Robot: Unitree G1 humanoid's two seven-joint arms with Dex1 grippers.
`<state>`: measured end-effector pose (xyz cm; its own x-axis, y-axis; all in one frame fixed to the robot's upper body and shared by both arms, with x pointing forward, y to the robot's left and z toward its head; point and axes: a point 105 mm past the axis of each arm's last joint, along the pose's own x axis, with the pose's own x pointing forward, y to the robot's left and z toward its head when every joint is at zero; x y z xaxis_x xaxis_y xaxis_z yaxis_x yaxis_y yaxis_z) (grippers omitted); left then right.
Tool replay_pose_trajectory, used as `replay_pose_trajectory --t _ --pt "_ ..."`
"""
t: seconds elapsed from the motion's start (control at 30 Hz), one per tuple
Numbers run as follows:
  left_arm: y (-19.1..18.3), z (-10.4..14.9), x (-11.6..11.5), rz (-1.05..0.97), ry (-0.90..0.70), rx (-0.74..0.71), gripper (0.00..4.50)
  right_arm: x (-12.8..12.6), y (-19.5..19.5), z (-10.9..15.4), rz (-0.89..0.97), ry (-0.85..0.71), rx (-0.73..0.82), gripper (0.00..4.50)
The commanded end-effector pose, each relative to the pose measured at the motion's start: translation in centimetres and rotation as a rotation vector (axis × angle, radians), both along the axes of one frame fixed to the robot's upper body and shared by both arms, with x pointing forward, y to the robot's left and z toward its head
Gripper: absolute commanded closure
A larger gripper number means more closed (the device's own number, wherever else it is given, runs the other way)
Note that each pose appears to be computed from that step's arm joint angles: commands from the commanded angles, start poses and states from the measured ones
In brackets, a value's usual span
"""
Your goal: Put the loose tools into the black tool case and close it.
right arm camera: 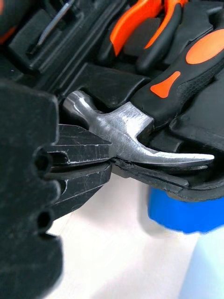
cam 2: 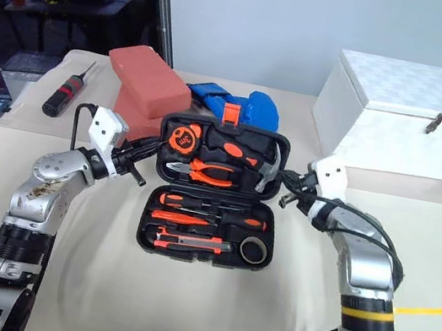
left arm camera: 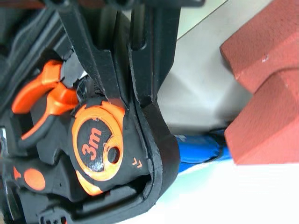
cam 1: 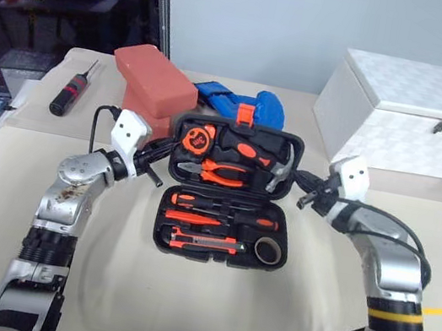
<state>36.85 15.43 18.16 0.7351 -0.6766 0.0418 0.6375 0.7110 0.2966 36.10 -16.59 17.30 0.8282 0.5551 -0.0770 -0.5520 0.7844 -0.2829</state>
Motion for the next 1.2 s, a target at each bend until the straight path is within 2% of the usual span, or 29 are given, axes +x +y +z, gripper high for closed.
replay_pose_trajectory --t 0.03,0.1,0.17,0.2,0.23,0.3,0.37,0.43,0.5,0.53,0.57,0.63,0.67,0.77,0.8,0.9,0.93,1.07,1.2 --pt "-3.2 -1.0 -2.3 -0.209 -0.018 0.126 4.47 -2.9 2.8 1.4 0.180 -0.082 -0.031 4.50" --pt "-2.8 -1.2 -3.5 -0.260 -0.007 0.162 4.47 -4.2 2.3 1.1 0.196 -0.074 -0.051 4.50" --pt "-1.8 -1.2 -4.8 -0.307 0.072 0.141 4.47 -6.0 1.7 0.0 0.229 -0.054 -0.146 4.50" --pt "-1.0 -1.4 -5.9 -0.347 0.175 0.110 3.92 -7.0 1.3 -0.8 0.251 -0.034 -0.224 4.50" --pt "-0.6 -1.4 -6.8 -0.379 0.249 0.089 3.78 -7.8 1.1 -1.4 0.268 -0.019 -0.276 4.50" --pt "3.1 -2.6 -9.3 -0.403 0.500 0.139 3.16 -9.8 -0.7 -2.5 0.270 0.022 -0.446 3.79" --pt "6.0 -1.9 -10.3 -0.366 0.617 0.135 2.43 -11.4 -2.5 -3.0 0.263 0.085 -0.536 3.22" --pt "7.6 -0.1 -11.9 -0.427 0.733 0.102 1.78 -14.0 -4.8 -3.6 0.255 0.251 -0.507 3.19" --pt "7.3 1.4 -13.3 -0.528 0.787 0.084 1.07 -16.5 -4.8 -3.9 0.302 0.367 -0.424 3.19" --pt "6.7 1.8 -13.7 -0.571 0.787 0.092 0.68 -17.6 -4.0 -4.2 0.350 0.400 -0.406 3.74" --pt "6.0 1.7 -13.8 -0.598 0.775 0.115 1.02 -18.2 -2.9 -4.6 0.394 0.420 -0.394 3.92" --pt "4.7 1.6 -13.9 -0.645 0.745 0.140 1.03 -19.0 -0.6 -5.1 0.475 0.442 -0.350 4.50" --pt "4.0 1.6 -14.0 -0.669 0.733 0.144 1.64 -19.2 0.5 -5.4 0.505 0.449 -0.333 4.50" --pt "2.1 1.3 -13.8 -0.711 0.667 0.179 2.69 -18.5 2.7 -7.2 0.530 0.474 -0.346 4.50" --pt "1.6 1.1 -13.7 -0.718 0.645 0.190 3.13 -17.6 3.1 -7.7 0.502 0.466 -0.359 4.50" --pt "0.1 0.9 -13.1 -0.735 0.561 0.220 4.31 -11.7 3.7 -8.0 0.284 0.362 -0.339 4.50" --pt "-0.2 1.0 -12.9 -0.737 0.539 0.224 4.45 -10.3 3.6 -7.9 0.231 0.339 -0.343 4.50" --pt "-0.8 1.1 -12.5 -0.736 0.500 0.234 4.45 -6.8 4.0 -6.6 0.152 0.272 -0.340 4.50" --pt "-1.2 1.3 -11.7 -0.706 0.474 0.212 4.45 -2.1 5.0 -4.6 0.065 0.177 -0.304 4.50"
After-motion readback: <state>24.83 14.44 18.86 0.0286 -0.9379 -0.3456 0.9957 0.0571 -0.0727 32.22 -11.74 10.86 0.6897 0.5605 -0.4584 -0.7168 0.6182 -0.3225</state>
